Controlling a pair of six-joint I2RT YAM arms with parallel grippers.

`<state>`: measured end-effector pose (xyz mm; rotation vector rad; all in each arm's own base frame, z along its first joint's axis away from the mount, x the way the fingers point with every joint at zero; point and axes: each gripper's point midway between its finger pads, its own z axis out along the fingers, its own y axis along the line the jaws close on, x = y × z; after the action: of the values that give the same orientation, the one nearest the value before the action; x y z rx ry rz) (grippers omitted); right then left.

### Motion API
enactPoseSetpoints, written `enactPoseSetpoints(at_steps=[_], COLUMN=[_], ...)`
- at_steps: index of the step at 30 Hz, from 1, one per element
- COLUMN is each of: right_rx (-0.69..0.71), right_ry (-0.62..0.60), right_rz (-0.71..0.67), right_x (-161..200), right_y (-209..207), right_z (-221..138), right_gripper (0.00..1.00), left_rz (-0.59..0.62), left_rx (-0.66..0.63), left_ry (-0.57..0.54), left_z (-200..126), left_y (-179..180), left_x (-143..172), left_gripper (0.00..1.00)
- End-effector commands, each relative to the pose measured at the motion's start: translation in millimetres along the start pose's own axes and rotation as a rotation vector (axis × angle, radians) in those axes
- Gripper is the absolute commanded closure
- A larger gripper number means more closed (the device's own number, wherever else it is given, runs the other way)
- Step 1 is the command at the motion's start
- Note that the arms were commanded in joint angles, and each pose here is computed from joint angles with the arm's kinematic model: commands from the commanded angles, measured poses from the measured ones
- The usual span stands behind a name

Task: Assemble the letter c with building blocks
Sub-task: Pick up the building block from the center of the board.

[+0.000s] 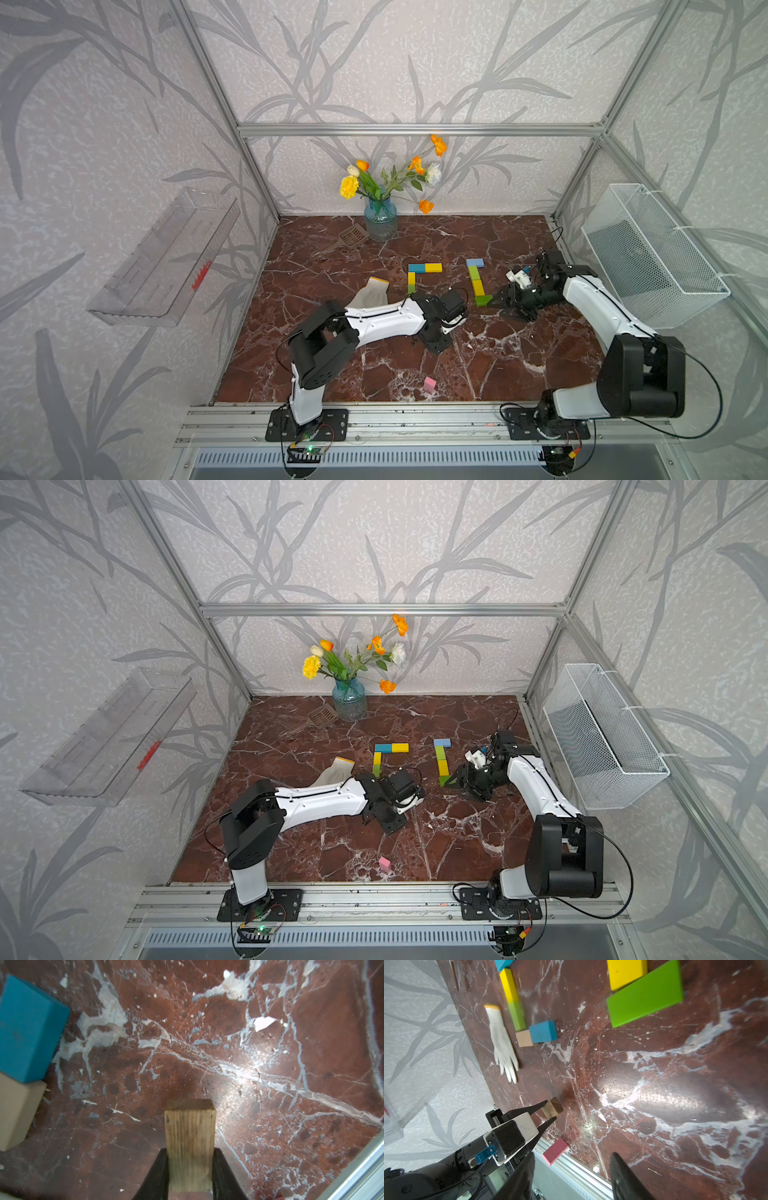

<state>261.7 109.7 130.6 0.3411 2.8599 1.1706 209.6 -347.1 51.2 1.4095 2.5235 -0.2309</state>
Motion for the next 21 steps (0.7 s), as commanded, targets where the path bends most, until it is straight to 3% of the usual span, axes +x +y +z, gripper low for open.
enactPoseSetpoints(at_steps=[1, 10, 21], right_rx=[-0.095, -0.192, -0.235], right_ry=[0.049, 0.104, 0.150], right_rz=[-0.003, -0.029, -0.091], right_x=[8, 17, 28], right_y=[11, 22, 38], right_z=[4, 7, 13], right_gripper=[0.44, 0.48, 0.63], left_rz=[-0.015, -0.022, 0.006], left_rx=[0.026, 0.091, 0.155], left_ry=[-0.130, -0.242, -0.325], left_z=[-33, -68, -86], left_y=[-3, -11, -22], left_x=[-31, -59, -74], left_gripper=[0.74, 0.73, 0.73])
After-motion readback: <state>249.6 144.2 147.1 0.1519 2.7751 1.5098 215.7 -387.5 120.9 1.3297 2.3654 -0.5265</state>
